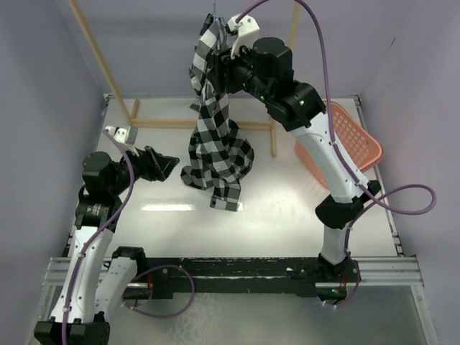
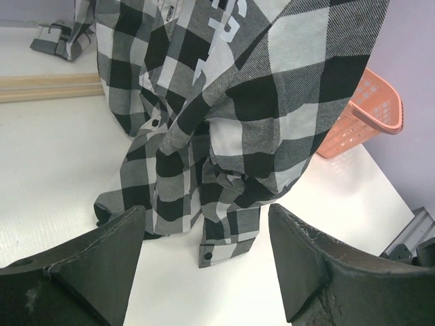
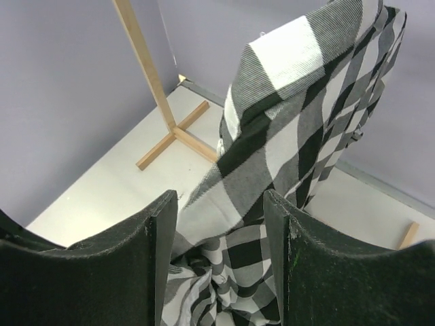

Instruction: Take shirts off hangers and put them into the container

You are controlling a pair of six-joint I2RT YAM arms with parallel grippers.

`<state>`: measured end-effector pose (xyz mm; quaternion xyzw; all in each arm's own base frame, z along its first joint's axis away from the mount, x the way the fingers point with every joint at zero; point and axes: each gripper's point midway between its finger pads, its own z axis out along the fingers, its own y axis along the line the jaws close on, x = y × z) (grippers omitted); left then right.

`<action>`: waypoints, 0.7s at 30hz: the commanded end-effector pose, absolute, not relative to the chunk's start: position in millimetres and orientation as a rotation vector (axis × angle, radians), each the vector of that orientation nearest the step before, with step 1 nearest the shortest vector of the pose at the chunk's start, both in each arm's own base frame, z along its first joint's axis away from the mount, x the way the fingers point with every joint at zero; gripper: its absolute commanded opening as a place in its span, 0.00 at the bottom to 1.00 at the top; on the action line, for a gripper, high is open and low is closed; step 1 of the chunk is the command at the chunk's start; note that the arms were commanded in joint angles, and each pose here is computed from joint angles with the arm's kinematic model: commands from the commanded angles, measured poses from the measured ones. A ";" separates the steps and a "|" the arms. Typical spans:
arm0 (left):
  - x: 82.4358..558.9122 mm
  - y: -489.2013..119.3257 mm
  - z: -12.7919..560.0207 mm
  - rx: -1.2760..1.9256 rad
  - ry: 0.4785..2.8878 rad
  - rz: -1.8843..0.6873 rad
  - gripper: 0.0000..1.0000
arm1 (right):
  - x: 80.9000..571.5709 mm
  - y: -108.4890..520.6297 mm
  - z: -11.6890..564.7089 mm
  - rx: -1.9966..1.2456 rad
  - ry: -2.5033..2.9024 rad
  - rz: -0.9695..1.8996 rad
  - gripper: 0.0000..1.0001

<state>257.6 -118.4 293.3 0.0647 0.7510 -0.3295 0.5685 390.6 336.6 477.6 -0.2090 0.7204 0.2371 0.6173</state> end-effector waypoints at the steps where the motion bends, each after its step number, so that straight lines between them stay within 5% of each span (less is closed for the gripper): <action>1: 258.1 -118.9 316.7 0.196 1.682 -0.773 0.76 | 381.8 332.6 510.8 -0.458 1.560 0.483 0.56; 21: 257.7 -118.4 313.8 0.194 1.692 -0.772 0.75 | 405.3 318.3 480.4 -0.306 1.622 0.238 0.49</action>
